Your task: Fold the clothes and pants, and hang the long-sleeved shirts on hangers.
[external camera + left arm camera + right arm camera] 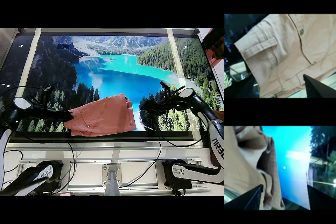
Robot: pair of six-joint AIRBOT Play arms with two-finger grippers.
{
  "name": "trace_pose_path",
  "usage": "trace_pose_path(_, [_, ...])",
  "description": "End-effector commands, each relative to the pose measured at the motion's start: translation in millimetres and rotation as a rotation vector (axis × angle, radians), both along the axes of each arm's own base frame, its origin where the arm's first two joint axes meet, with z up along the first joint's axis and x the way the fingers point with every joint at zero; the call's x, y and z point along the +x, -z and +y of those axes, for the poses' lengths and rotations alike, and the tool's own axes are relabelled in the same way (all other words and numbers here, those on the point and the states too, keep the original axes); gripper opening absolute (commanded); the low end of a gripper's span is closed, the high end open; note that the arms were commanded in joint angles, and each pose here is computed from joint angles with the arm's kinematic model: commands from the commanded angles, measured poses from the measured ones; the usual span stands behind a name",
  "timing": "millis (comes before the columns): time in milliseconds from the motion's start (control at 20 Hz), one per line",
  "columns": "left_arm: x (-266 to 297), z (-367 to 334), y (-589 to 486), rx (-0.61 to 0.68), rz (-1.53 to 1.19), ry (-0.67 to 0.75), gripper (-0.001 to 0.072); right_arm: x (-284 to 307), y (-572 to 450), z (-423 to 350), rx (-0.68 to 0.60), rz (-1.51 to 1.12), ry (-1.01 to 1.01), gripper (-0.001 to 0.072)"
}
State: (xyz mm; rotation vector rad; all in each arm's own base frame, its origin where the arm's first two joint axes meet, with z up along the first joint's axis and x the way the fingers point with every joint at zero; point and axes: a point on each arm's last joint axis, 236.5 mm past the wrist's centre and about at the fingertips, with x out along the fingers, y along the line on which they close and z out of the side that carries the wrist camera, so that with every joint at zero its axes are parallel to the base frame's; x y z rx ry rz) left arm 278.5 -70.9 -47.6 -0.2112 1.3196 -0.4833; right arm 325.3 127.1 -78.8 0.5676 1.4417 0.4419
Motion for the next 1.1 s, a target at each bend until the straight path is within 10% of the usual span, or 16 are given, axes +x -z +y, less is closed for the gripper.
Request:
trace_pose_path(0, [6,2,0,0.009,-0.02,-0.013,0.0698,5,27,24,0.048,0.046,0.026,0.0631])
trace_pose_path(1050, [3,1,12,-0.001,0.025,-0.014,0.0698,-26,26,137,0.101,0.073,-0.317,0.0593])
